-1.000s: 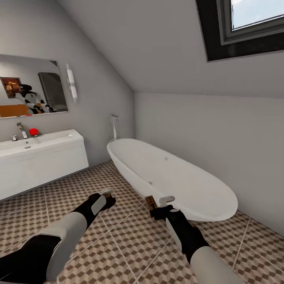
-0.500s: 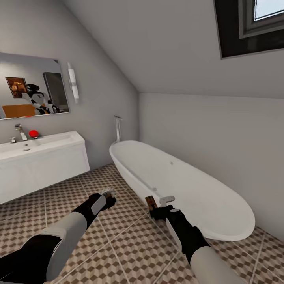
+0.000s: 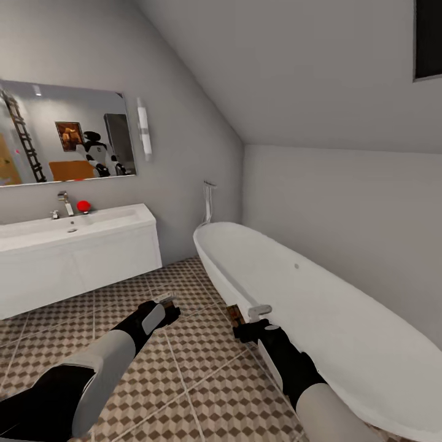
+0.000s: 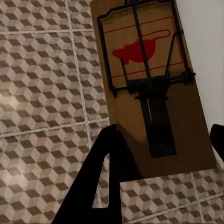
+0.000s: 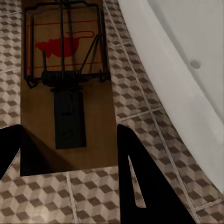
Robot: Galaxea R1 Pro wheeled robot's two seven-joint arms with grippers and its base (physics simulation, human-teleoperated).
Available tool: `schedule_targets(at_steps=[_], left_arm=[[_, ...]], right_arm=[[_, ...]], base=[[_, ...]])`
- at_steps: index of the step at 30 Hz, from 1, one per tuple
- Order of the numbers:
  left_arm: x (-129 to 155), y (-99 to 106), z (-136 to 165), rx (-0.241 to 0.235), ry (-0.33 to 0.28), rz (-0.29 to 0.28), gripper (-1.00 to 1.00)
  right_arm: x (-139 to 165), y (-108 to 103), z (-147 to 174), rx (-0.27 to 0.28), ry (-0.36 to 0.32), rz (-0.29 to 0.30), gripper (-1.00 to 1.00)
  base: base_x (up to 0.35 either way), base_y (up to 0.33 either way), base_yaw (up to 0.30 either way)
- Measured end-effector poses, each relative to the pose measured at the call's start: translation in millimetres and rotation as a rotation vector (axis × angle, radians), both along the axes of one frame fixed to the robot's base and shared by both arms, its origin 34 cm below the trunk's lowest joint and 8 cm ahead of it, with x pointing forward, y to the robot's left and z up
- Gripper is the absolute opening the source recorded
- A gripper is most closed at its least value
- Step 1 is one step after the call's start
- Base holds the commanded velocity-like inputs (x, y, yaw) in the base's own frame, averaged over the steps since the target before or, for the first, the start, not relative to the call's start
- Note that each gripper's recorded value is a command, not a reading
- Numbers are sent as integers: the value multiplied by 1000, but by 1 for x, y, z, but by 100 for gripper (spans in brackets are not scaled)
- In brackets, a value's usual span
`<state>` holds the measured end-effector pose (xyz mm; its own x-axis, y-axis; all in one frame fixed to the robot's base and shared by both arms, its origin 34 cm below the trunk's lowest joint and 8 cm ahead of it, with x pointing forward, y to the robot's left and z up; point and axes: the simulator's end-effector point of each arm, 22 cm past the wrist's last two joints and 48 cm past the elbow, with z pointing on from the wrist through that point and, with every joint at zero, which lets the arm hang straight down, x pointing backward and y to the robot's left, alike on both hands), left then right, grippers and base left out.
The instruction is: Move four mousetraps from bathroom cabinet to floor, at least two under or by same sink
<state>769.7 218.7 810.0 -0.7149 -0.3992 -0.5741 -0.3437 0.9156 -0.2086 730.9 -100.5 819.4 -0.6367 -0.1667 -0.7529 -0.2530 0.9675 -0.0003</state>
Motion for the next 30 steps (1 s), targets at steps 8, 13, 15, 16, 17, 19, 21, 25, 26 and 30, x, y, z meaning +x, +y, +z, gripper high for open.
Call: schedule_targets(at_steps=[8, 13, 15, 16, 17, 19, 21, 25, 26, 30], left_arm=[[0, 0, 0, 1, 0, 1, -100], [0, 0, 0, 1, 0, 1, -100], [0, 1, 0, 1, 0, 1, -100], [0, 0, 0, 1, 1, 1, -100], [0, 1, 0, 1, 1, 1, -100], [0, 1, 0, 1, 1, 1, -100], [0, 1, 0, 1, 1, 1, -100], [0, 1, 0, 1, 0, 1, -100], [0, 1, 0, 1, 0, 1, -100], [0, 1, 0, 1, 0, 1, -100]], right_arm=[[0, 0, 0, 0, 0, 0, -100], [0, 0, 0, 0, 0, 0, -100], [0, 0, 0, 0, 0, 0, -100], [0, 0, 0, 0, 0, 0, -100], [0, 0, 0, 0, 0, 0, -100], [0, 0, 0, 0, 0, 0, -100], [0, 0, 0, 0, 0, 0, -100], [0, 0, 0, 0, 0, -1, -100], [0, 0, 0, 0, 0, 0, -100], [0, 0, 0, 0, 0, 0, -100]], base=[[321, 0, 293], [321, 0, 293], [321, 0, 293], [321, 0, 293], [321, 0, 293], [321, 0, 294], [321, 0, 294], [321, 0, 294], [321, 0, 294], [321, 0, 294]])
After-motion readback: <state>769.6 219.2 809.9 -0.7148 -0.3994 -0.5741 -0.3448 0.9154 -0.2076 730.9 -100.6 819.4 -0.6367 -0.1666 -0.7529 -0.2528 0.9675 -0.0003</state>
